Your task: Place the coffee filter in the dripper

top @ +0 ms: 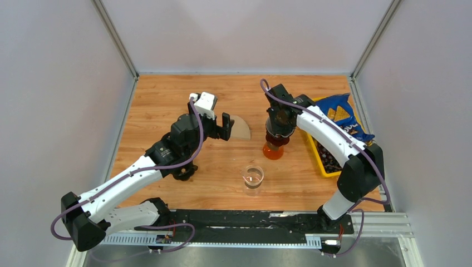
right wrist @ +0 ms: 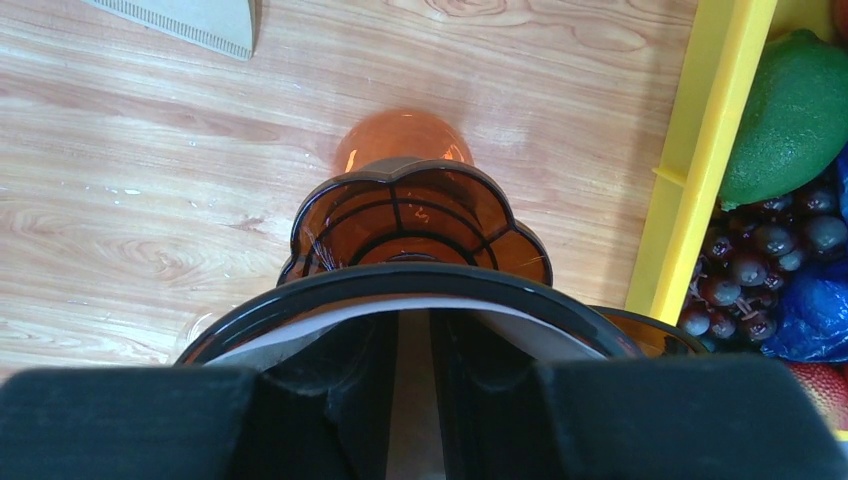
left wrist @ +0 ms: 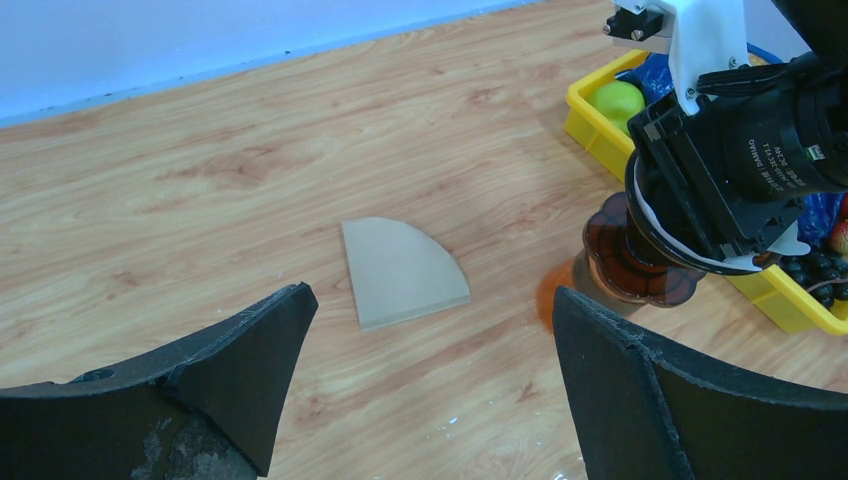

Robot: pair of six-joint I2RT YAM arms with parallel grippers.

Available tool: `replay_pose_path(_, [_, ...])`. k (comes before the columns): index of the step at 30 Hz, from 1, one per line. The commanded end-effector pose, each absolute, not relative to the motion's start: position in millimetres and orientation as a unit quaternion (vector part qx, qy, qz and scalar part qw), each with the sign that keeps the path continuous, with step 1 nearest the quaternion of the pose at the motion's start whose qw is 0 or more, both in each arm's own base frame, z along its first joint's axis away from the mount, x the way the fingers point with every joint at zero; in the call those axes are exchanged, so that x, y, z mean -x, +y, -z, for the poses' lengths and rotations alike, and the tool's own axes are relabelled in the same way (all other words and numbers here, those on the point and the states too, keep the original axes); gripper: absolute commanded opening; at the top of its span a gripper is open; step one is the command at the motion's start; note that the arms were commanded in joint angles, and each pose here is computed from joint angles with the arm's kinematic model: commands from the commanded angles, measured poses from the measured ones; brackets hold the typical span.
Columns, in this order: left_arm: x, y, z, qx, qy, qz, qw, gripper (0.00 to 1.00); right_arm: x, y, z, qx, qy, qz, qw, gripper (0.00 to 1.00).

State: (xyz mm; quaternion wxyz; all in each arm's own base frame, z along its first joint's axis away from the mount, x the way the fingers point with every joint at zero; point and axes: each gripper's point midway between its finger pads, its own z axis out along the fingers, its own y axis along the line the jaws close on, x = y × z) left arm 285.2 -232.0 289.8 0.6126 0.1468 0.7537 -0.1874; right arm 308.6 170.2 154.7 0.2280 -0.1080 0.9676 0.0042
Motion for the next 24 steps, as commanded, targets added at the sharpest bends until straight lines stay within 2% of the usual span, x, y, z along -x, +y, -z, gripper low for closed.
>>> replay_pose_path(1, [-286, -231, -294, -0.152, 0.747, 0.185, 0.621, 1.0, -304, 173, -147, 0.123, 0.967, -0.01, 0.221, 0.26])
replay_pose_path(17, [-285, -229, -293, -0.149, 0.748, 0.184, 0.62, 1.0, -297, 163, -127, 0.121, 0.972, 0.012, 0.203, 0.26])
replay_pose_path(24, [-284, -228, -294, -0.148, 0.746, 0.186, 0.622, 1.0, -305, 167, -143, 0.113, 0.967, 0.004, 0.227, 0.26])
